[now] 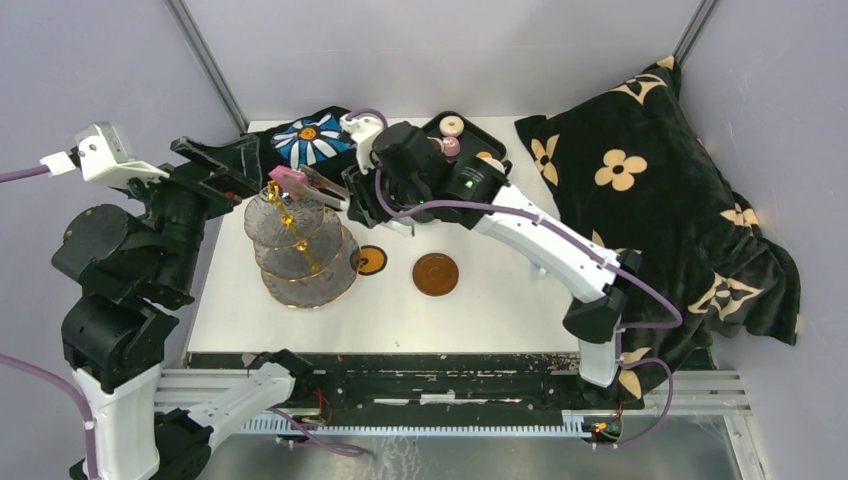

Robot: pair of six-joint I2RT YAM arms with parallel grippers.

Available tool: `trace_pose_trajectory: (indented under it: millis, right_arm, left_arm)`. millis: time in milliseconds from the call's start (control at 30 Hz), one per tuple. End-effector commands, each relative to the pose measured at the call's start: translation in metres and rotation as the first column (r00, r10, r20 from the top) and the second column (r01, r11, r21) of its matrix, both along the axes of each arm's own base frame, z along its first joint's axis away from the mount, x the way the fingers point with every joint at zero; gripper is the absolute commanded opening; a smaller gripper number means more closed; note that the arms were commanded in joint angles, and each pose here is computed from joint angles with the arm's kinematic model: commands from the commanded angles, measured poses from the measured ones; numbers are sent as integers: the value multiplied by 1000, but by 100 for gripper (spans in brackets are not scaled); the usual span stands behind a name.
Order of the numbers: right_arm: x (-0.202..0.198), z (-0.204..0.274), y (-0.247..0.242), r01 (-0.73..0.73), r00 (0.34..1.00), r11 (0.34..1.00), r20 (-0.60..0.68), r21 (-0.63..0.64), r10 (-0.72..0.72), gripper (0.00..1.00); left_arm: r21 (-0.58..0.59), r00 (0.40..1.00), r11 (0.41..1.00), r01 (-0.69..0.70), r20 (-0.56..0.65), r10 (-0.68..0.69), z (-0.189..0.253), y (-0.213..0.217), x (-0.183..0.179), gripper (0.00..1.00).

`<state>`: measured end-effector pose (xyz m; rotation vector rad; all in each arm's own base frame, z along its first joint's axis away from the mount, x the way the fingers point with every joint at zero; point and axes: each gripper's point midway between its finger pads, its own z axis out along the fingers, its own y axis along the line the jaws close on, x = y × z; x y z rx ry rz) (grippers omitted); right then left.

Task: Serve the afternoon tea

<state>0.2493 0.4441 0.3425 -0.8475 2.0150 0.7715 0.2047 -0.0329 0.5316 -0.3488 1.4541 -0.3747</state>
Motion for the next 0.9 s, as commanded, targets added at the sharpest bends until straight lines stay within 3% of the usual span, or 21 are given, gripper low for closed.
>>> trace_pose_trajectory:
  millis: [0, 333, 633, 867]
  right_arm:
    - [-4, 37, 23, -49, 998, 992, 35, 115, 45, 1]
    - [0, 10, 39, -55, 998, 995, -9, 79, 55, 2]
    - [3, 8, 39, -45, 999, 996, -10, 72, 46, 47]
    - [-1, 17, 33, -42, 999, 995, -1, 90, 42, 58]
  left_arm:
    - [4, 1000, 1000, -13, 26, 13, 9, -2, 8, 99]
    - [18, 1000, 1000, -7, 20, 7, 9, -4, 10, 99]
    - [23, 1000, 1000, 7, 17, -7, 6, -8, 13, 99]
    - [23, 1000, 1000, 1, 23, -2, 6, -7, 14, 99]
